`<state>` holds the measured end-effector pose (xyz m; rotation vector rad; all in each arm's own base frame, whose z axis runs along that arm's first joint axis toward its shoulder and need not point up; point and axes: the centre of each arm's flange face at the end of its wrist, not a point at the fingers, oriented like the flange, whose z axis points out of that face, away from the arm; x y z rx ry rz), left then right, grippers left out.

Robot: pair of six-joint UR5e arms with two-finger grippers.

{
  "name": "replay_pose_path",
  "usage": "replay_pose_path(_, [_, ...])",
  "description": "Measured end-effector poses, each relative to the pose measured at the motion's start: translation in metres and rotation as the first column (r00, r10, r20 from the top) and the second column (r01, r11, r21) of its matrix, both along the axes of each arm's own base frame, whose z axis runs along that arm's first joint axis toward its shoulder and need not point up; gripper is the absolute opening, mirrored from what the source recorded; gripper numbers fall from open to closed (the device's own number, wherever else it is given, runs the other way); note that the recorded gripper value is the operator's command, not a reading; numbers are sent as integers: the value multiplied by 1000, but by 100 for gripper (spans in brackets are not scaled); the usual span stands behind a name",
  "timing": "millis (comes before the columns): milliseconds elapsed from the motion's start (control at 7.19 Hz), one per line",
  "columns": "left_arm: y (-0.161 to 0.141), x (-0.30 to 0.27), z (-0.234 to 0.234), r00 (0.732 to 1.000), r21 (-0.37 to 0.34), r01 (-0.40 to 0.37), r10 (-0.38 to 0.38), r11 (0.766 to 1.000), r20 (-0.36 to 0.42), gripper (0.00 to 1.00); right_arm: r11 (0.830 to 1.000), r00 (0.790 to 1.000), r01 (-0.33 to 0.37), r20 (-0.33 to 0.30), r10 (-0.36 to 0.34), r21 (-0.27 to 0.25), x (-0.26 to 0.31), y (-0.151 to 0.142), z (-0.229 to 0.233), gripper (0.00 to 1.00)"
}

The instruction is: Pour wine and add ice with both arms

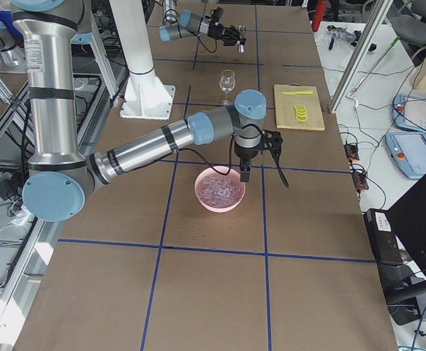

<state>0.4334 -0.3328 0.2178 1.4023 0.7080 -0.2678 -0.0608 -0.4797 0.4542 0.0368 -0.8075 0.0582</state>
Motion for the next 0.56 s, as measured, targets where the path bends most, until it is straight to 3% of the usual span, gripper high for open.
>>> replay_pose_path(556, [7, 4, -5, 999, 16, -36, 35, 999, 33, 0, 997, 998, -63, 12, 63, 36, -54, 45, 31, 100])
